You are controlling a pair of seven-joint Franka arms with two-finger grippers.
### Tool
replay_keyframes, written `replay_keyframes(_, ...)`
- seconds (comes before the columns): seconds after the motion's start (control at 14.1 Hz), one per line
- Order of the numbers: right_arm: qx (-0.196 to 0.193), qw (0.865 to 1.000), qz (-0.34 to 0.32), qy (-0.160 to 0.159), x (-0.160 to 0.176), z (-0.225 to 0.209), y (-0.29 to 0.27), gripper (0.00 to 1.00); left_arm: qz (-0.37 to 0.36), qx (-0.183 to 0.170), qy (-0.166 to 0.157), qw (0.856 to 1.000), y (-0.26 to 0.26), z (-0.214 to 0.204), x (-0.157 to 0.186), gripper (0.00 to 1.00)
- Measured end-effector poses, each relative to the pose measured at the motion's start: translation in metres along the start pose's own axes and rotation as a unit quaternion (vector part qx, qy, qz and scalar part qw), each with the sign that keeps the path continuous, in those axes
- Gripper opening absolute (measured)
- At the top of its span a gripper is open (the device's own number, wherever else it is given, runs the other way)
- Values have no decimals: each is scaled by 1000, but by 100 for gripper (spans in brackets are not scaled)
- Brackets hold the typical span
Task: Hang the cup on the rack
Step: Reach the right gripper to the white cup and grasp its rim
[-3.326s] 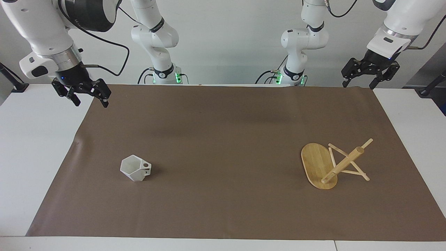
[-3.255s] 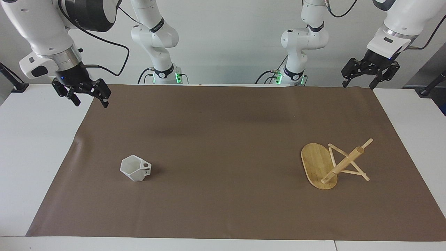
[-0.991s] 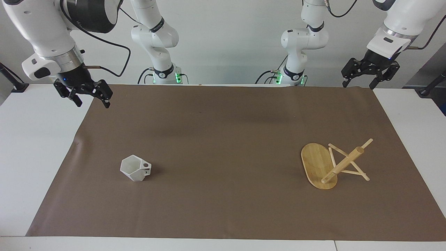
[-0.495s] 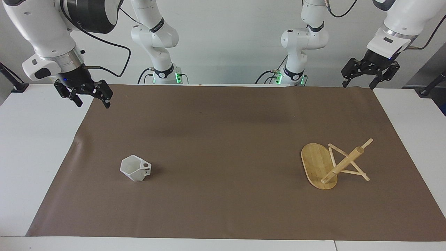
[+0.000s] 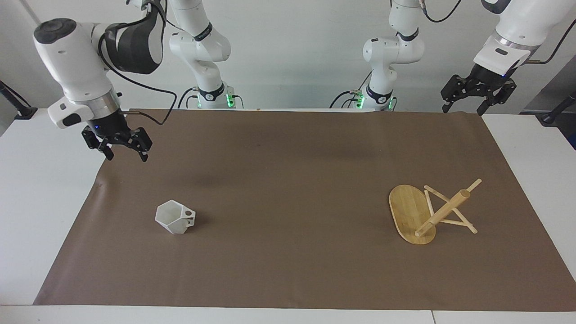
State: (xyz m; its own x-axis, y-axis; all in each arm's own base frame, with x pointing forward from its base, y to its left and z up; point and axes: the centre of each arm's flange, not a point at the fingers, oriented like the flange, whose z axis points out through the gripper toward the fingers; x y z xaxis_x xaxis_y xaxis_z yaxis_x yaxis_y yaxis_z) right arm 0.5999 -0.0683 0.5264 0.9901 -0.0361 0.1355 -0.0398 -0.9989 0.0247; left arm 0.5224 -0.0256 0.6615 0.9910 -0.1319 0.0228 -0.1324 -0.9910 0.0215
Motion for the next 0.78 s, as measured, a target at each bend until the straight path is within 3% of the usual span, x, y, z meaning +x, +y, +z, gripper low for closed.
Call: replay_keyframes(0.78,2,999,-3,39,29,112,-1,100,0,0,0,1000,0,0,0,100)
